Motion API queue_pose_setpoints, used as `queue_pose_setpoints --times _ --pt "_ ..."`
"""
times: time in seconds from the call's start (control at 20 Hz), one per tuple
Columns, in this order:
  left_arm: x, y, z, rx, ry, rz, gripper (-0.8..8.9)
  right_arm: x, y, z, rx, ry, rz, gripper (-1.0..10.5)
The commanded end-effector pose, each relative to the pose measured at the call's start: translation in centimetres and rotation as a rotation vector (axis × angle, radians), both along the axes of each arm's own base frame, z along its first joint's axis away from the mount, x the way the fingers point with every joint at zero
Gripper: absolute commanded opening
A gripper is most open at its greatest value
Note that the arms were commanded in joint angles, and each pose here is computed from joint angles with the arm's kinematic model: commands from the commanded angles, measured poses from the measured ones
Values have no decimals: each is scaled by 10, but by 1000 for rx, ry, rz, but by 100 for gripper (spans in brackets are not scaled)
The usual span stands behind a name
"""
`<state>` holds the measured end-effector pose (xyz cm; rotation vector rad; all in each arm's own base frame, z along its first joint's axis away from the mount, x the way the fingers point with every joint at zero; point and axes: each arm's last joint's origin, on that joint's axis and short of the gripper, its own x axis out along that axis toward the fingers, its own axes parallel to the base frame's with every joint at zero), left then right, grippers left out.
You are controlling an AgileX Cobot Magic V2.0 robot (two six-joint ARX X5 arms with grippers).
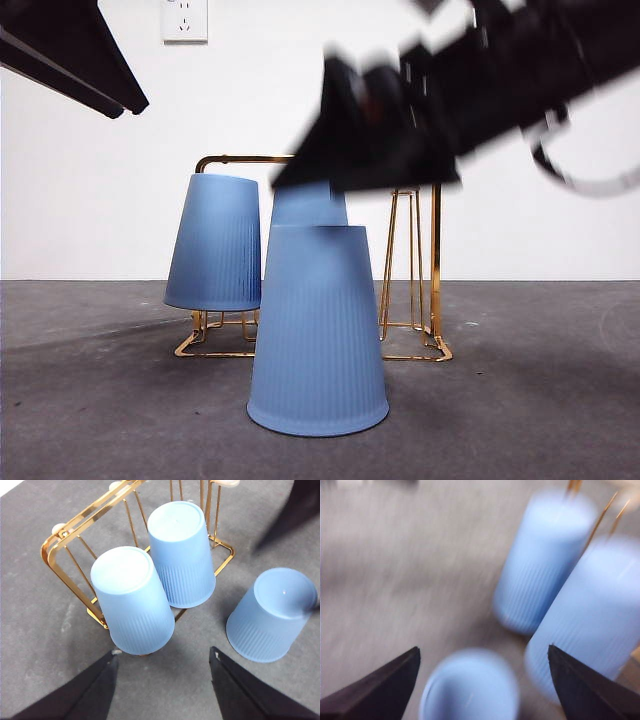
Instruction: The left arm pick up the left cup on cup holder and place it on desk, then the right arm insert the right cup into the first cup, and then the left arm insert the mid cup into the first cup
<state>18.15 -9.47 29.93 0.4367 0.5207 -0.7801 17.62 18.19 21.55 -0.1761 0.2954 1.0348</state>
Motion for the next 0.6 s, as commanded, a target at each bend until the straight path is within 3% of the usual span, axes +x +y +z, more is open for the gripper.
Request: queue_pose_setpoints --times 0.05,0.35,0.6 --pt "7 -4 2 -47 1 27 283 0 0 36 43 -23 -33 410" --pt "29 -14 7 -247 -52 -15 298 -10 -23 94 -15 -40 -65 410" --pt "51 -16 -4 -296 -50 -2 354 -21 -47 111 0 -100 -144 410"
